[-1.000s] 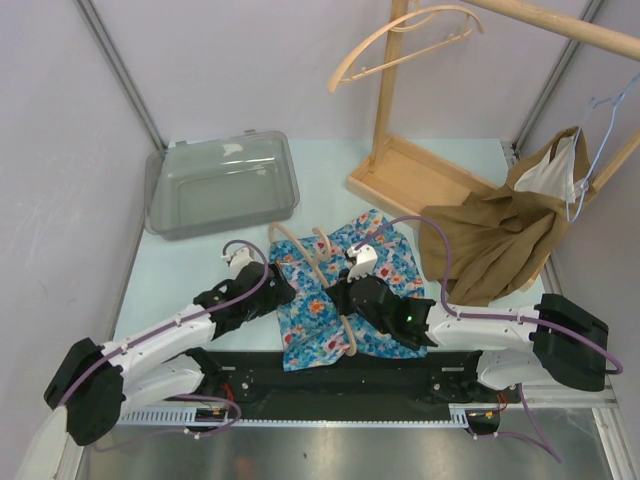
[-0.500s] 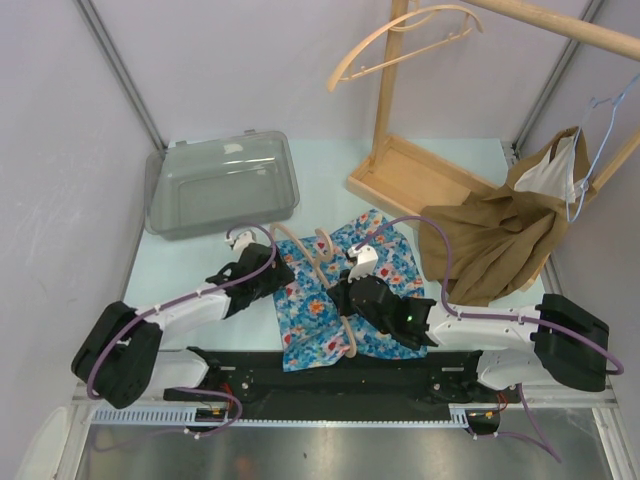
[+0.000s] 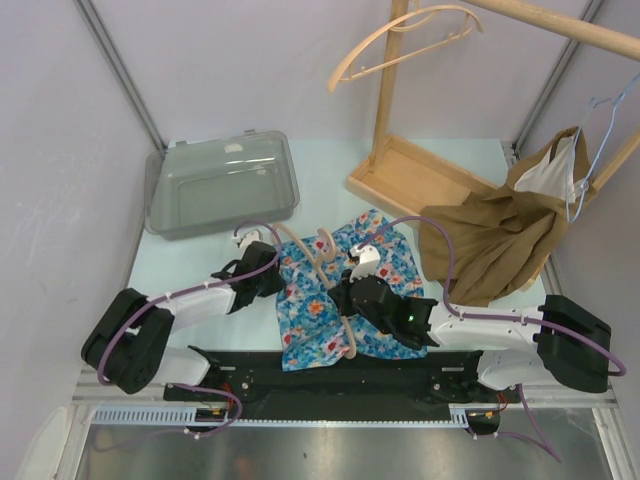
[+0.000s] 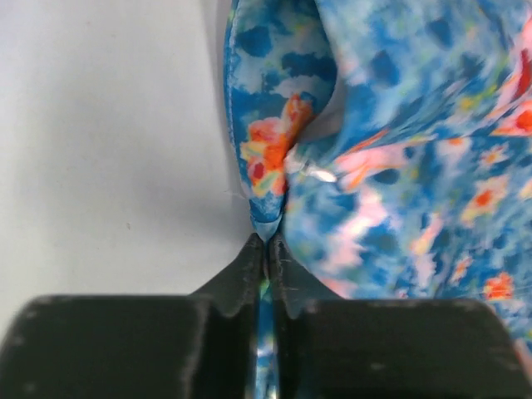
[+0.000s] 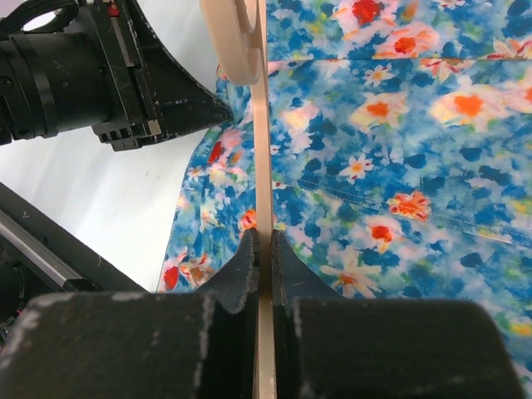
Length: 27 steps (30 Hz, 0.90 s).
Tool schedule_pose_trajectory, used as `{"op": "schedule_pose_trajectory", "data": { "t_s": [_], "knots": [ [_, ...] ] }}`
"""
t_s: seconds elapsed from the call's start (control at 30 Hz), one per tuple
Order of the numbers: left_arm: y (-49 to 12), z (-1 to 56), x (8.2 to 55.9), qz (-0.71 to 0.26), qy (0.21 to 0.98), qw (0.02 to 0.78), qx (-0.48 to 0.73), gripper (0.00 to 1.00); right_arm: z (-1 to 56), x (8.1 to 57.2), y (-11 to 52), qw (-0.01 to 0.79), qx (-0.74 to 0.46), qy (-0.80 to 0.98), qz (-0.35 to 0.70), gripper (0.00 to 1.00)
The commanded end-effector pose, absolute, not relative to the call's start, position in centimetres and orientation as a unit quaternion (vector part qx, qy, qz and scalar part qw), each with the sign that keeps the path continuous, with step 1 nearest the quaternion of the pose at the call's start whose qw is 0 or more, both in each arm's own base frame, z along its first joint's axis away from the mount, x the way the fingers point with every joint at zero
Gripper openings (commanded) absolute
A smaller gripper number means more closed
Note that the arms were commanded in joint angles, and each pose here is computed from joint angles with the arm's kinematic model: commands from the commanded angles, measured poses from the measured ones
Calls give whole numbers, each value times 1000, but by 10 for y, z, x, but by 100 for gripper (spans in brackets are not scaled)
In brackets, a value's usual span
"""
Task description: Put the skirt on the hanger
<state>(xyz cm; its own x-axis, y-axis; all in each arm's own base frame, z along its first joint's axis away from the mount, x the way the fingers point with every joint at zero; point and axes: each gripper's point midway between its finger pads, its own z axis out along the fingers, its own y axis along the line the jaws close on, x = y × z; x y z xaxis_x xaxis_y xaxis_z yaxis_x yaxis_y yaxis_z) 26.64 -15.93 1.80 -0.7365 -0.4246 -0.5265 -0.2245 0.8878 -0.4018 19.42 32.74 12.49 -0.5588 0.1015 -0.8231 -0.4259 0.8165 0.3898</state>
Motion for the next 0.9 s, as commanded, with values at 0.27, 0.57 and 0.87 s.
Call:
{"op": "schedule_pose_trajectory", "data": {
  "t_s": [0.27, 0.57, 0.87],
  "knots": [
    [-160, 38, 265, -170, 917, 334, -138, 0, 145, 205, 324, 480, -61, 825, 292, 0],
    [-135, 75, 251, -165, 894, 387, -156, 0, 146, 209, 316, 490, -47, 823, 283, 0],
    [-118, 74, 234, -154, 892, 390, -171, 0, 146, 209, 322, 486, -47, 822, 293, 0]
  ]
}}
